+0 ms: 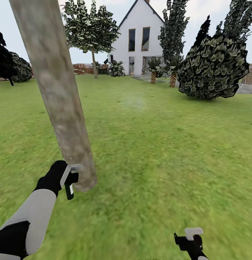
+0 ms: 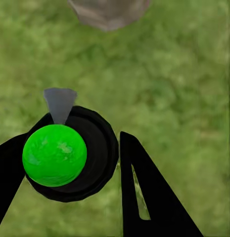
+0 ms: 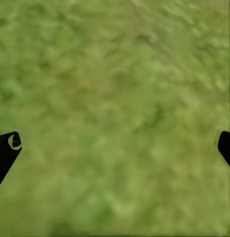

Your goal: In the garden, pick up the pesticide atomizer on the floor and spray pesticide onto both trees until each tree trunk is fully covered.

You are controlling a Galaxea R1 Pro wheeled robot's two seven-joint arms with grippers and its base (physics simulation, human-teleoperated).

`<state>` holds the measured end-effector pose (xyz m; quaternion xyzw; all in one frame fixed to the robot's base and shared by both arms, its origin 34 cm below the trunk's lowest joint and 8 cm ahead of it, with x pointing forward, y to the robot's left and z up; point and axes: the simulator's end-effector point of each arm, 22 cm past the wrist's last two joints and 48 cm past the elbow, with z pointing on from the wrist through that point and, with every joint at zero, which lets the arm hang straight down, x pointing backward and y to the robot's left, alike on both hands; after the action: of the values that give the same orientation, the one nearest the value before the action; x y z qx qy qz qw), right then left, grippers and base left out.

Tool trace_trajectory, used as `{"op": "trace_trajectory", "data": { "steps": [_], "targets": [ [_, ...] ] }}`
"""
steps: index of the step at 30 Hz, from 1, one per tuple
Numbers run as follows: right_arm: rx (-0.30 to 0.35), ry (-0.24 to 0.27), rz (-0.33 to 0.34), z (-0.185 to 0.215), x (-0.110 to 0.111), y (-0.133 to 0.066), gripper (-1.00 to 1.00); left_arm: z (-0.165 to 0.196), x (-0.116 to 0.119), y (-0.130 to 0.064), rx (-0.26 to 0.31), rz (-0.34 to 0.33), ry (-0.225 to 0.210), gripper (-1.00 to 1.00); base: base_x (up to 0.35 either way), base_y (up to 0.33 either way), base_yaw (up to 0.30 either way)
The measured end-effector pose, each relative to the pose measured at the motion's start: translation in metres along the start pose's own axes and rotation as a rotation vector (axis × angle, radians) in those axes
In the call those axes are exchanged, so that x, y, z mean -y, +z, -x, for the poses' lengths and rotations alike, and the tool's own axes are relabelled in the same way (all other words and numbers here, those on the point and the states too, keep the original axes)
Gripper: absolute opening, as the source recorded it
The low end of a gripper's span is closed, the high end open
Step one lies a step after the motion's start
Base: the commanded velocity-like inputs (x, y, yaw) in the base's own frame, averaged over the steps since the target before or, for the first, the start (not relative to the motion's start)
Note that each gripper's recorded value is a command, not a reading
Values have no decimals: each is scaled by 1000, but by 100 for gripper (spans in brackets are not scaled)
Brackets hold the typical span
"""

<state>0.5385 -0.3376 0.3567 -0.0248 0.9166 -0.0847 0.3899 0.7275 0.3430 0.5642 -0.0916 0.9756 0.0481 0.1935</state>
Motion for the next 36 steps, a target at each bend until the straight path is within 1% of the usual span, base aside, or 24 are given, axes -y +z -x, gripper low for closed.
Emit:
{"op": "trace_trajectory", "data": {
  "steps": [2, 6, 10, 12, 13, 14, 15, 16, 17, 19, 21, 22, 23, 24, 25, 27, 28, 29, 32, 33, 34, 35, 36],
  "targets": [
    [0, 0, 0, 0, 0, 0, 100, 1, -1, 0, 2, 2, 0, -100, -191, -230, -35],
    [-1, 0, 0, 0, 0, 0, 100, 27, -3, -14, 40, 0, -9, -100, -245, -175, -4],
    [0, 0, 1, 0, 0, 0, 100, 36, -6, -20, 49, 5, -11, -100, -44, -20, 0],
    [0, 0, 0, 0, 0, 0, 100, 53, -17, -30, 73, 17, -20, -100, -4, -2, 114],
    [0, 0, 0, 0, 0, 0, 100, 71, -22, -41, 97, 19, -28, -100, -1, -1, 231],
    [0, 0, 0, 0, 0, 0, 100, 79, -30, -46, 109, 30, -33, -100, 0, 0, 262],
    [0, 0, 1, 0, 0, 0, 100, 86, -55, -51, 119, 51, -60, -100, 0, 0, 269],
    [-1, 0, 1, 0, 0, 0, 100, 88, -77, -53, 121, 98, -55, -100, 0, 0, 273],
    [-1, 0, 1, 0, -1, 0, 100, 89, -78, -53, 123, 81, -71, -100, 0, 0, 274],
    [-2, 0, 1, -1, -1, 0, 100, 86, -70, -50, 113, 68, -67, -100, 0, 0, 163],
    [-2, 1, 0, -1, 0, 0, 100, 81, -41, -46, 100, 28, -51, -100, 0, 0, 48],
    [-2, 0, 0, -1, 0, 0, 100, 81, -32, -46, 98, 18, -44, -100, 0, 0, 12],
    [-1, 0, 0, 0, 0, 0, 100, 84, -12, -49, 103, -5, -30, -100, 0, 0, 6],
    [-1, 0, 0, 0, 0, 0, 100, 88, -1, -52, 107, -25, -30, -100, 0, 0, 3],
    [-1, 0, 1, 0, 0, 0, 100, 88, 0, -52, 100, -17, -20, -100, 0, 0, 2],
    [0, 0, 0, 0, 0, 0, 100, 85, -3, -49, 85, -12, -18, -100, 0, 0, 1],
    [0, 0, -1, 0, 1, 0, 100, 87, -10, -50, 82, -1, -19, -100, 0, 0, 0],
    [0, 0, -1, 0, 1, 0, 100, 92, -22, -53, 81, 15, -26, -100, 0, 0, 0],
    [0, -1, -2, 0, 1, 0, 100, 92, -77, -54, 38, 70, -62, -100, 0, 0, 0],
    [0, -1, -2, 0, 1, 0, 100, 89, -94, -53, 9, 64, -83, -100, 0, 0, 0],
    [0, -1, -2, 0, 1, 0, 100, 89, -100, -54, 2, 66, -79, -100, 0, 0, 0],
    [0, -1, -2, 0, 1, 0, 100, 90, -100, -54, -1, 59, -74, -100, 0, 0, 0],
    [0, -1, -2, 0, 1, 0, 100, 90, -101, -54, -4, 71, -52, -100, 0, 0, 0]
  ]
}}
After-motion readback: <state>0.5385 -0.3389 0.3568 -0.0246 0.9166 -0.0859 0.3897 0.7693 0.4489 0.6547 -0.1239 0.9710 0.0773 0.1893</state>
